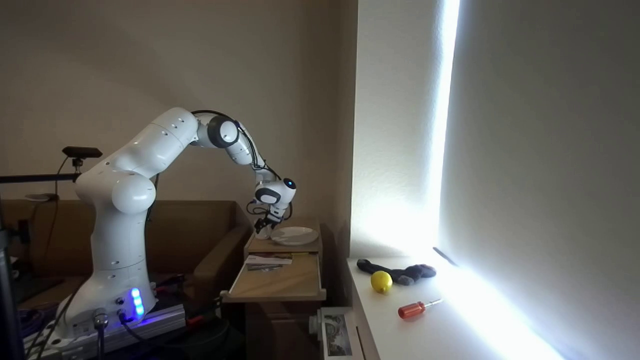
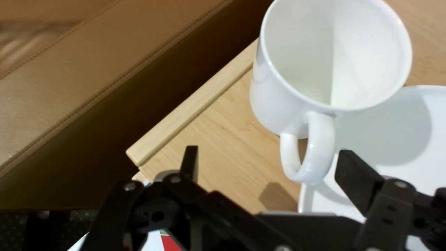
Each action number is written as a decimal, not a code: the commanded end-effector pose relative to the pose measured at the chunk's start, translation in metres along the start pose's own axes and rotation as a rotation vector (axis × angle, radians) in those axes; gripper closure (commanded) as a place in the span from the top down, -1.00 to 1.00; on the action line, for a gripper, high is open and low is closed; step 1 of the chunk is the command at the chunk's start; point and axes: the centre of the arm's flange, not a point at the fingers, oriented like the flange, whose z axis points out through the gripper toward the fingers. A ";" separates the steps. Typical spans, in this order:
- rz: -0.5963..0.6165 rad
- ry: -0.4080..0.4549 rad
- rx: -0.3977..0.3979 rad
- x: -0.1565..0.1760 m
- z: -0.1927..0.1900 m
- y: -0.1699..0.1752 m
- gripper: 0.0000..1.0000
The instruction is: Pick up the white mug from the top of the nightstand and place it on the nightstand shelf
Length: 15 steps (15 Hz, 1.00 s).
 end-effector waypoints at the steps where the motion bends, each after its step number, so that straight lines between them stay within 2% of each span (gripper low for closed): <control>1: -0.002 0.000 -0.001 -0.001 0.000 0.000 1.00; 3: -0.002 0.000 -0.001 -0.001 0.001 0.000 1.00; 5: -0.002 0.001 0.006 0.000 0.000 0.000 0.46; 15: 0.003 -0.009 0.030 0.004 -0.009 -0.001 -0.95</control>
